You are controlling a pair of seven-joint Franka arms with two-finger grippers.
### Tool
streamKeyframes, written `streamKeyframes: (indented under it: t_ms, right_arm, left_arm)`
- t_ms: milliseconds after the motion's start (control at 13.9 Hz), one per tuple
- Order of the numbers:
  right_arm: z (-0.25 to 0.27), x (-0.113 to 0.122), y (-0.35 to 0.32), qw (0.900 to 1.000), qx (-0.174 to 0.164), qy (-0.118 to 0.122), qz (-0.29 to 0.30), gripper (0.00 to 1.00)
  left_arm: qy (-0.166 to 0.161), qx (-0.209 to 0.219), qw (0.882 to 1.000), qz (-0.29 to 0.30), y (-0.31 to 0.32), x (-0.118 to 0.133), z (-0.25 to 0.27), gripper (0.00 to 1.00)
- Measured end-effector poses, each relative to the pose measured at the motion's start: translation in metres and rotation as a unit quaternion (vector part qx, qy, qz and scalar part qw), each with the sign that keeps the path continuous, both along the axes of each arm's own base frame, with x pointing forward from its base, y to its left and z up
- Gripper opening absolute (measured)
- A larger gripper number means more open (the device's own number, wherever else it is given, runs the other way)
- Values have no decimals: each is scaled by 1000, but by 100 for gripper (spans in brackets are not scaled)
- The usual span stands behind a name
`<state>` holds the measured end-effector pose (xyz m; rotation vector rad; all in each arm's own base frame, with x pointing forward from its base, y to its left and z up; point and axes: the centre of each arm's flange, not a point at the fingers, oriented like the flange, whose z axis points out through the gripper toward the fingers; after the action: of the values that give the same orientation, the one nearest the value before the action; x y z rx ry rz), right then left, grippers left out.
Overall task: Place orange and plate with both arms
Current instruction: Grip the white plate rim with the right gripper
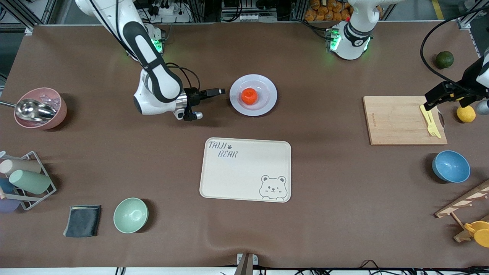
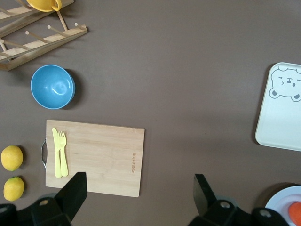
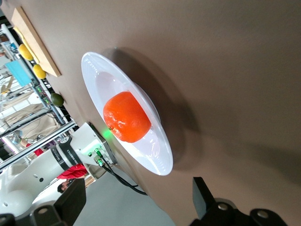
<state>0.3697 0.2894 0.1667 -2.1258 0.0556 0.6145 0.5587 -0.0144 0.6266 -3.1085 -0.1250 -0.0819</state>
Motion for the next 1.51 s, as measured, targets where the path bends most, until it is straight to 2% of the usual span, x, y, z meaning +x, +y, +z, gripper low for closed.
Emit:
streamKeyframes:
  t_ms: [289, 505, 793, 1515]
  right_arm:
    - [-24, -14, 5, 1000, 9, -1, -2, 100]
    - [-37, -28, 19, 999, 29, -11, -17, 100]
    - [-52, -48, 36, 999, 20, -21, -18, 100]
    - [-52, -59, 52, 998, 19, -27, -44, 100]
  left_arm:
    - [-5, 0, 1000, -4, -4, 0, 2, 100]
    - [-7, 0, 1000, -3, -4, 0, 3, 100]
    - [-8, 0, 1000, 1, 1, 0, 4, 100]
    - [-14, -1, 1000, 6, 7, 1, 9, 100]
